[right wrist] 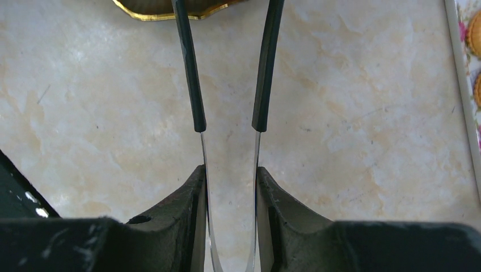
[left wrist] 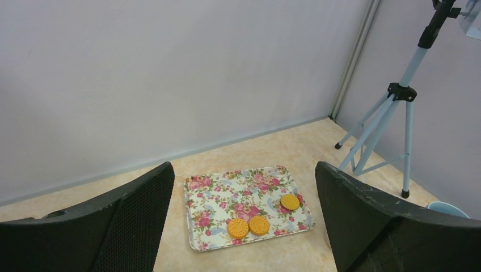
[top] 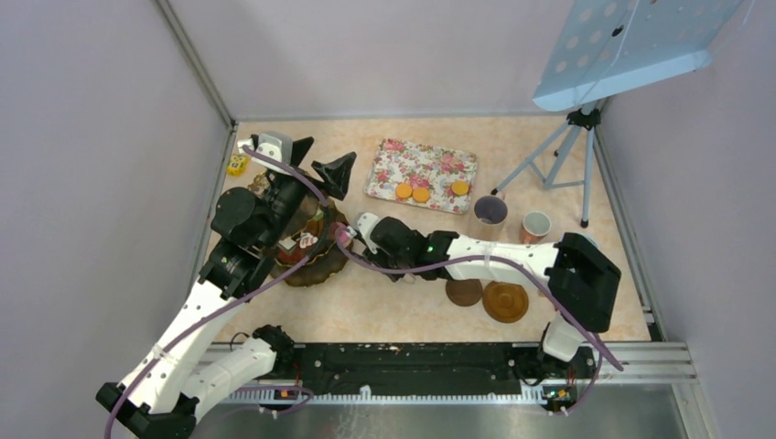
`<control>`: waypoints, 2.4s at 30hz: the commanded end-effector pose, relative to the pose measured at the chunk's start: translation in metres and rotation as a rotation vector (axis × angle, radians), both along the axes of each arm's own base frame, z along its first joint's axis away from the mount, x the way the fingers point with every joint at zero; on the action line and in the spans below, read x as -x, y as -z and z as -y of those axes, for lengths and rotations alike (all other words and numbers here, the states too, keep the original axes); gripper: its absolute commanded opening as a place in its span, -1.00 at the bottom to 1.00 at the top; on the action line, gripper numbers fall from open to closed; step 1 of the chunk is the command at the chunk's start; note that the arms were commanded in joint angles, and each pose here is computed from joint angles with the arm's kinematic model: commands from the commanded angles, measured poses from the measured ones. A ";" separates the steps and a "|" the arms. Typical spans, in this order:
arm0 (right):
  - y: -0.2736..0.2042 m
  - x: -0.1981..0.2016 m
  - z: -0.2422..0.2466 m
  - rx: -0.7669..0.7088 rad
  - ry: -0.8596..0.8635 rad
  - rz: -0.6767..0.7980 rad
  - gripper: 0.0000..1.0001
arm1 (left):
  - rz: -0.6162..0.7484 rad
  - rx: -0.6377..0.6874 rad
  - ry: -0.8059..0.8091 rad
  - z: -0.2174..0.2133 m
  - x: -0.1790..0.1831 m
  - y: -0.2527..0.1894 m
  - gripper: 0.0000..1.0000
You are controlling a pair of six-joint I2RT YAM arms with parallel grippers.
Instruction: Serve the afternoon tea
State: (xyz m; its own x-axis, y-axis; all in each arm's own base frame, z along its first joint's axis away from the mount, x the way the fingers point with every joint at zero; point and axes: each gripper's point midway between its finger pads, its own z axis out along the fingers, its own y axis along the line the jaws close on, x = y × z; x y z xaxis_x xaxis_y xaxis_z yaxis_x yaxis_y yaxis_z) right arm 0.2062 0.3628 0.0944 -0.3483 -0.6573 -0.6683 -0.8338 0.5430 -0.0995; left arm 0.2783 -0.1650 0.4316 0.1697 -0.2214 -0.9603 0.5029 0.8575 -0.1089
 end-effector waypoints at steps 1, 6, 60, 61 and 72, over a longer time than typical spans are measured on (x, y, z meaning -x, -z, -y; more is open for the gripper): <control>-0.022 -0.013 -0.037 -0.071 -0.025 0.052 -0.73 | 0.042 0.011 -0.007 -0.003 0.003 -0.010 0.98; -0.016 -0.020 -0.045 -0.040 -0.052 0.076 -0.65 | 0.046 0.010 -0.013 -0.004 0.004 -0.011 0.98; -0.006 -0.023 -0.042 -0.026 -0.057 0.104 -0.12 | 0.048 0.009 -0.009 -0.004 0.004 -0.012 0.98; -0.005 -0.023 -0.041 -0.025 -0.058 0.103 -0.08 | 0.047 0.009 -0.008 -0.003 0.004 -0.012 0.98; -0.016 -0.023 -0.035 -0.058 -0.046 0.130 -0.07 | 0.045 0.009 -0.006 -0.003 0.004 -0.011 0.97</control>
